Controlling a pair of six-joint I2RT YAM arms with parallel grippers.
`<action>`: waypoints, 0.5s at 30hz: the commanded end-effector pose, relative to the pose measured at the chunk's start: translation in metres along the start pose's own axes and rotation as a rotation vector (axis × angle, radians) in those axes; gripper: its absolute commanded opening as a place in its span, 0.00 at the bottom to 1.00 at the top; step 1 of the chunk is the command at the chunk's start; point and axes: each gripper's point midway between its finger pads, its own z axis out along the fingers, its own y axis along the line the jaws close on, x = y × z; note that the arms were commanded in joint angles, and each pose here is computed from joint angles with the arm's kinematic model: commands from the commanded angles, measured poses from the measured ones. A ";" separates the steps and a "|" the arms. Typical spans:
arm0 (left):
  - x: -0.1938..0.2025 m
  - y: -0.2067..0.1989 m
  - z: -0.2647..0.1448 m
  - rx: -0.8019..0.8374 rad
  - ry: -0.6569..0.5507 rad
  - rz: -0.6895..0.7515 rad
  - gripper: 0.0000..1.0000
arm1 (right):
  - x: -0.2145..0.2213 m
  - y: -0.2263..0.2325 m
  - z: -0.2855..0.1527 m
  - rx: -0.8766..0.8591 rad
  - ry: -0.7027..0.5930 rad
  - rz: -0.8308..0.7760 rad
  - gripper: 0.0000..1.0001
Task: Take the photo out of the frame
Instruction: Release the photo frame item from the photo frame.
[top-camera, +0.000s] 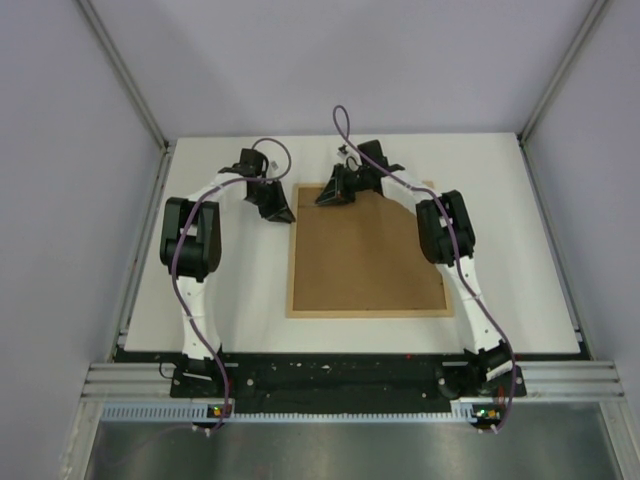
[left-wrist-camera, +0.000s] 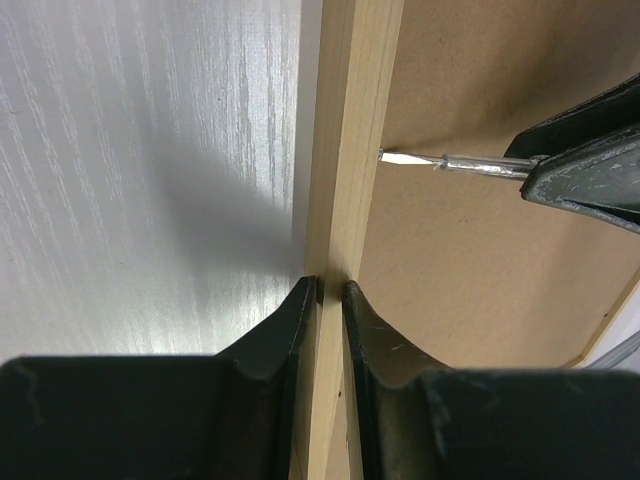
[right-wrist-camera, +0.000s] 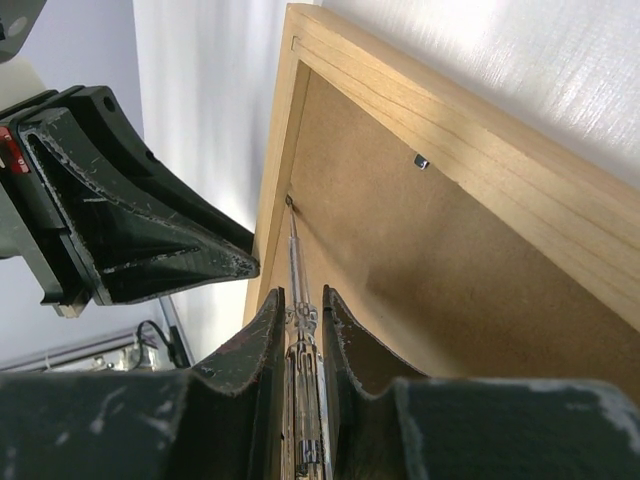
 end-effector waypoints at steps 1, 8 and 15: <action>0.014 -0.008 0.020 0.017 0.050 0.022 0.18 | 0.039 -0.068 0.041 0.305 -0.003 0.021 0.00; 0.014 -0.011 0.021 0.017 0.050 0.031 0.18 | 0.055 -0.062 0.049 0.256 0.057 0.100 0.00; 0.014 -0.013 0.019 0.008 0.048 0.044 0.17 | 0.070 -0.064 0.054 0.225 0.088 0.199 0.00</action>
